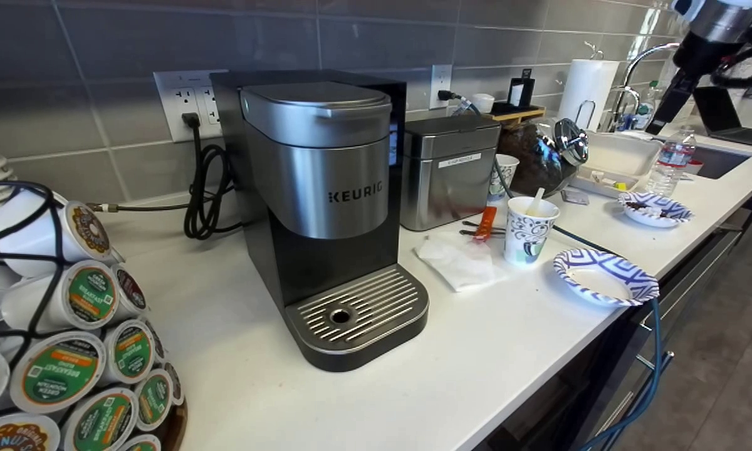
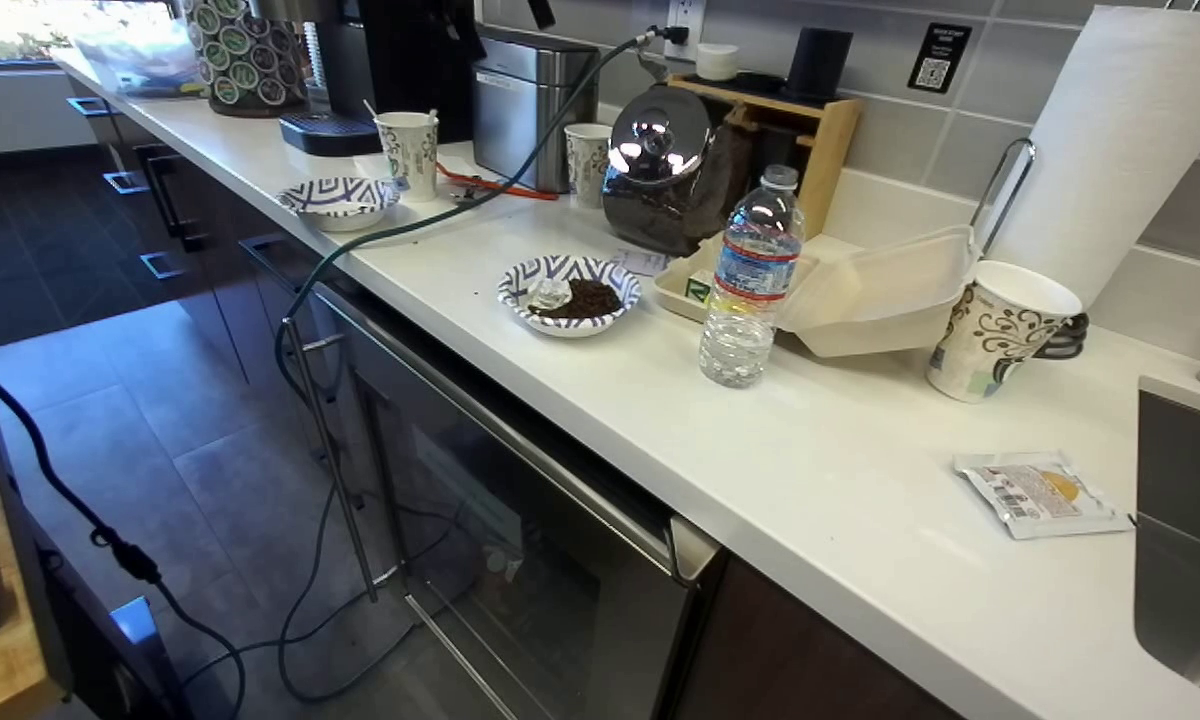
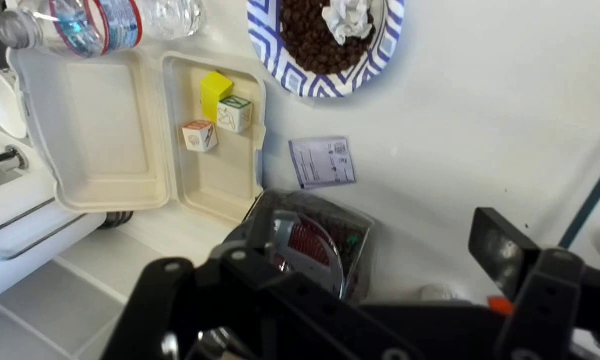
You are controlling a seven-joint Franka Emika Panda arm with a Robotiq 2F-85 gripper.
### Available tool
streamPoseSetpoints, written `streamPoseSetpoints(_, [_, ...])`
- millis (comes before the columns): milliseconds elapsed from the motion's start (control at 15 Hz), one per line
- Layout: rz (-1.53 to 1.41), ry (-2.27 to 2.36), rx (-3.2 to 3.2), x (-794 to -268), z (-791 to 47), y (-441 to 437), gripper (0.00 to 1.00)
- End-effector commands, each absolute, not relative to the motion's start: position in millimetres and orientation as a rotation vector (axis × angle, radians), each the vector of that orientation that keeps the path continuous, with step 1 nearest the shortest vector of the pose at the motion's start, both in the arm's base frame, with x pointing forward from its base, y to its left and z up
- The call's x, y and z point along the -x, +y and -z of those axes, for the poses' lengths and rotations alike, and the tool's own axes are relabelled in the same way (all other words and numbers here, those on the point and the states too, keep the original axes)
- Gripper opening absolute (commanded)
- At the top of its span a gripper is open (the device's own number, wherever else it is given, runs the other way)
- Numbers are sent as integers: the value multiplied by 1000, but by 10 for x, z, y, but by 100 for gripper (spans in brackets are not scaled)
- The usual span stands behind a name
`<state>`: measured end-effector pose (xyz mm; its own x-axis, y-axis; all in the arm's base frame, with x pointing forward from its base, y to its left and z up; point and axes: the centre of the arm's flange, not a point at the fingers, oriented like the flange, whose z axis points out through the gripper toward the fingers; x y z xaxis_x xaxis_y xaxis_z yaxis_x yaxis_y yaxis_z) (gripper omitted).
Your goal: Pick up the small grey sachet close to the coffee jug and put it on the empty white plate
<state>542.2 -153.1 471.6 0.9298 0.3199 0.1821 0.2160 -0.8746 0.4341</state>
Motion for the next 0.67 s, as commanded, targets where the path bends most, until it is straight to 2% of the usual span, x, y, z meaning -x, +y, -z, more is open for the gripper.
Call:
streamPoseSetpoints(0, [-187,408,-2679,-5877,-4038,-1775,100])
streamPoseSetpoints(600, [9,639,-2781,-6811,-3372,-2540,100])
